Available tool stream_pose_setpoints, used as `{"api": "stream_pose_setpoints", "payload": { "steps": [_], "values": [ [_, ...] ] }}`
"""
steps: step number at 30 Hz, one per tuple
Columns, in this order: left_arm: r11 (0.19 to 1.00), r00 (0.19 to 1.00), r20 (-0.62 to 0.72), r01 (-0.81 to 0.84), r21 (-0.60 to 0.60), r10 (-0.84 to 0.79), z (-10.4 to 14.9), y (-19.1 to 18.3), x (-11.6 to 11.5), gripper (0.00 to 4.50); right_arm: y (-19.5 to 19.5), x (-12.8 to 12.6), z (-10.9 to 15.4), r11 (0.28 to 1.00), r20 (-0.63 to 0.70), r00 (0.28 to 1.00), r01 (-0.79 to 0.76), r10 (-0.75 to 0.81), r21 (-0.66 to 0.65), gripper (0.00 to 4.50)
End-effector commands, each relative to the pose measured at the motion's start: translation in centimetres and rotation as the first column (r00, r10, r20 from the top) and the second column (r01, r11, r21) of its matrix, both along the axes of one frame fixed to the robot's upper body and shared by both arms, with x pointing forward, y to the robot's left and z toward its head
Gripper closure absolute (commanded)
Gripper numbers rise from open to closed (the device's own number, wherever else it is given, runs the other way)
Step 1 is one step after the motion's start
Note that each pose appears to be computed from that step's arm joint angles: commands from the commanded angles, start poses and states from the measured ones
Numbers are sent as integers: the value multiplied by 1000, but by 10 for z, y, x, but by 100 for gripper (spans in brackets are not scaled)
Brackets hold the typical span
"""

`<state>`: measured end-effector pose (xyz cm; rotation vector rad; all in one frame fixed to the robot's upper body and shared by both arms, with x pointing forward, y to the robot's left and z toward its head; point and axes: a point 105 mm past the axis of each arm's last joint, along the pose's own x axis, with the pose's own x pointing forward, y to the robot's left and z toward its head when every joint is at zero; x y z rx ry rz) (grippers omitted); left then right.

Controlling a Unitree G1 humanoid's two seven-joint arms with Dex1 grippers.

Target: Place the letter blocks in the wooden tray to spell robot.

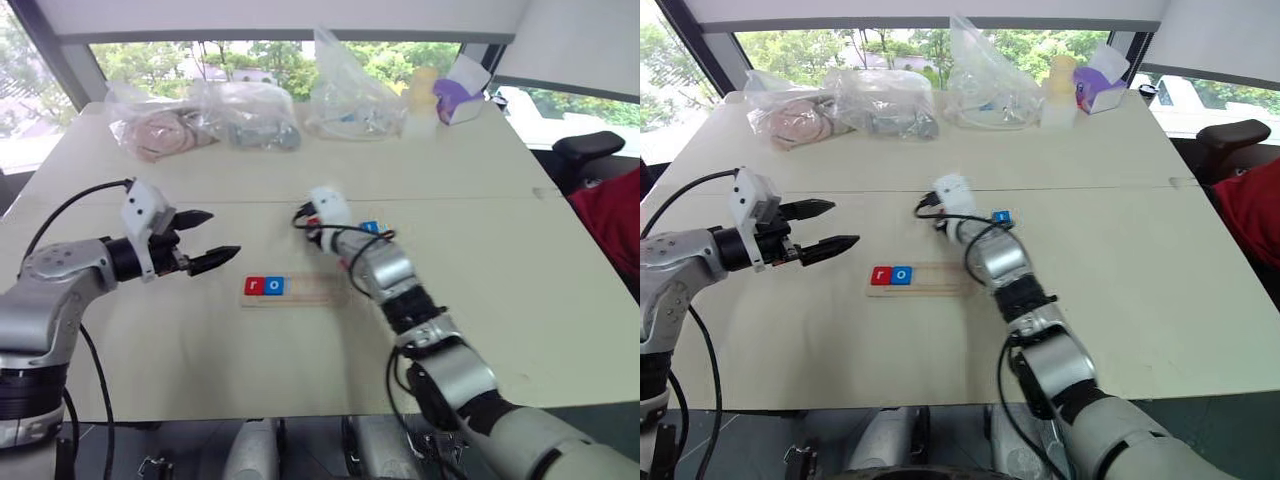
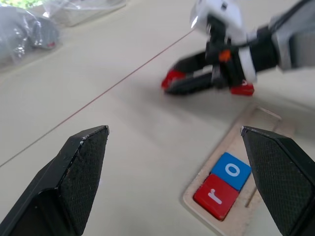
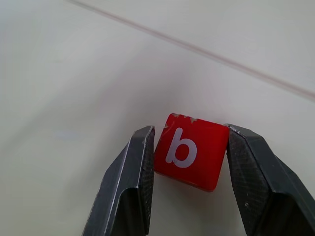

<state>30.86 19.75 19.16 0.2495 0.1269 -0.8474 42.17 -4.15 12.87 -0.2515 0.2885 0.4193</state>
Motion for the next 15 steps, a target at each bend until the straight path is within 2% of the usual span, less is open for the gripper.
{"api": "stream_pose_setpoints", "payload": {
  "steps": [1, 3, 6, 11, 15],
  "values": [
    [992, 992, 27, 124, -16, -123, 14, -27, -8, 0, -28, -19, 52, 999, 124, 992, -25, 21, 32, 295],
    [980, 980, 11, 198, -21, -198, 12, -44, -14, 0, -55, -37, 56, 998, 100, 995, 13, -19, 58, 295],
    [961, 961, 2, 276, -28, -276, 11, -66, -19, 0, -89, -61, 47, 993, 37, 994, 103, -105, 52, 295],
    [926, 926, -29, 375, -42, -376, 3, -95, -28, 0, -120, -100, 1, 968, -128, 962, 249, -242, 42, 295],
    [918, 917, -56, 396, -2, -396, -10, -100, -29, 0, -122, -113, -25, 947, -204, 932, 317, -299, 59, 295]
  ]
}}
